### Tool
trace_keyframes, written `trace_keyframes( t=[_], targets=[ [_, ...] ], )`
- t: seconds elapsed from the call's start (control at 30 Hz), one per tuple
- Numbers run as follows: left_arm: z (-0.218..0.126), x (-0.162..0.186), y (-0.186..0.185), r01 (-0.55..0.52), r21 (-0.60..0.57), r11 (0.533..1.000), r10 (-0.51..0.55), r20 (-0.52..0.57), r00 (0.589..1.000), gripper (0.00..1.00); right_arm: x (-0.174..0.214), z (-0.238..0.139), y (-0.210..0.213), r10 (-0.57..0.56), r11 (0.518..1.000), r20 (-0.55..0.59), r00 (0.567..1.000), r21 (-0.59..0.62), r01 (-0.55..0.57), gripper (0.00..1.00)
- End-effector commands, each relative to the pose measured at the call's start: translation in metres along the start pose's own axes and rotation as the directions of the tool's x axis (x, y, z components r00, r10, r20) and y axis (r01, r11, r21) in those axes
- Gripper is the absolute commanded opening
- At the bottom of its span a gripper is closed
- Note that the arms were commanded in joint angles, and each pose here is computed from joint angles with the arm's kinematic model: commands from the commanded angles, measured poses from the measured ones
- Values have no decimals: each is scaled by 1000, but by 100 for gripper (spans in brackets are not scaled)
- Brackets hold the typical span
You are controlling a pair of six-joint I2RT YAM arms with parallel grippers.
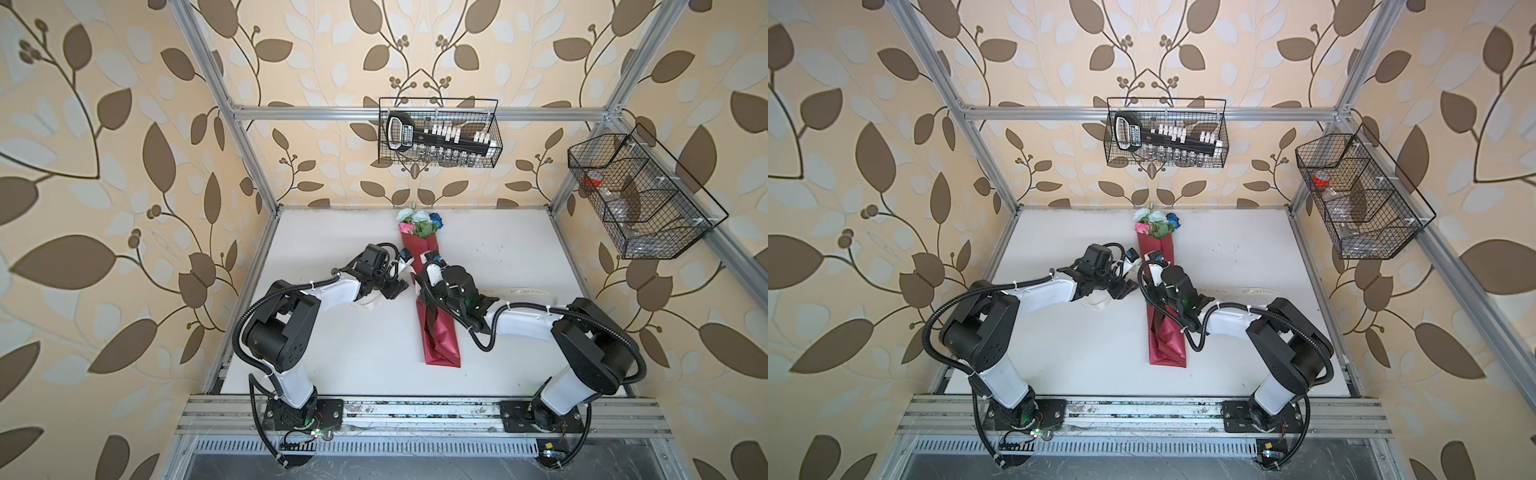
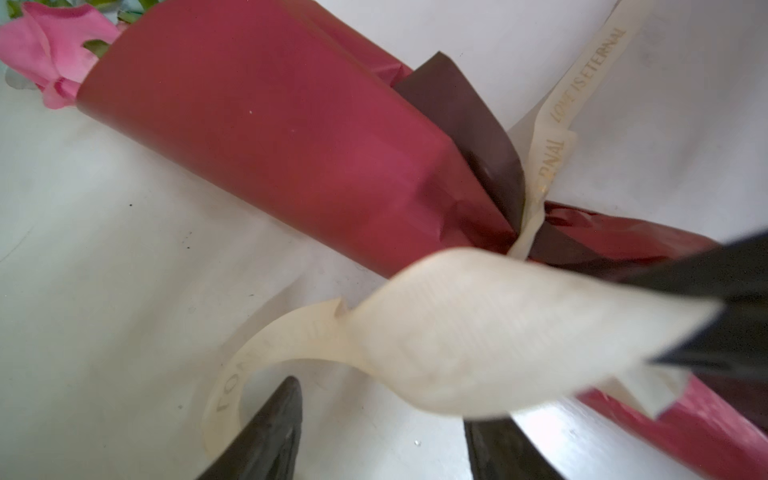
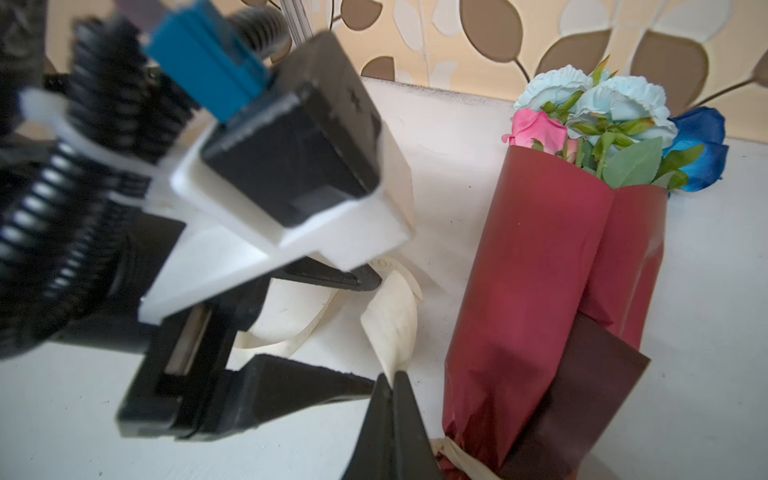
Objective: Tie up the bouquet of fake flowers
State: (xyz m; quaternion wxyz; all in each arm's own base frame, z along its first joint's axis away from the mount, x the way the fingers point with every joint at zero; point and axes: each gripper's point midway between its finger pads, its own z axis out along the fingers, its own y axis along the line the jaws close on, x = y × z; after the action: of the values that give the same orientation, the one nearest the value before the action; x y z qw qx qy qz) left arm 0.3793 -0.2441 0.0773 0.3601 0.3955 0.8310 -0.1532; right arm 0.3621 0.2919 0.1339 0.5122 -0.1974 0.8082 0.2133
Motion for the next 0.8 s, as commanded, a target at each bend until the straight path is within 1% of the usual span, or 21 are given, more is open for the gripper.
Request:
trace_keyframes(
  t=[0.0,0.17,0.23,0.3,0.37,0.47,0.7,0.77],
  targets=[
    [1,-27,19,5,-75,997,0,60,998,60,-8,-8,3,16,1000,29,999,-25,-16,0],
    [2,-34,22,57,-79,995,-51,87,995,56,-5,-7,3,20,999,21,1000,-30,-20,0],
    [0,-40,22,70,-78,995,-62,109,992,50,-2,-7,3,20,999,17,1000,-32,-20,0],
    [-2,-45,21,71,-68,995,-62,129,990,47,-3,-8,3,20,999,19,1000,-32,-20,0],
    [-4,-52,17,69,-42,997,-63,143,988,40,-4,-9,3,19,999,22,1000,-31,-18,0],
    [-4,-56,14,73,-18,997,-69,150,986,35,-4,-9,3,19,999,23,1000,-28,-18,0],
    [-7,-60,11,87,-2,996,-85,209,974,35,-3,-8,4,27,999,21,999,-36,-26,0],
    [-4,-59,12,97,-8,995,-94,197,976,30,-4,-8,5,28,999,22,999,-39,-27,0]
  ],
)
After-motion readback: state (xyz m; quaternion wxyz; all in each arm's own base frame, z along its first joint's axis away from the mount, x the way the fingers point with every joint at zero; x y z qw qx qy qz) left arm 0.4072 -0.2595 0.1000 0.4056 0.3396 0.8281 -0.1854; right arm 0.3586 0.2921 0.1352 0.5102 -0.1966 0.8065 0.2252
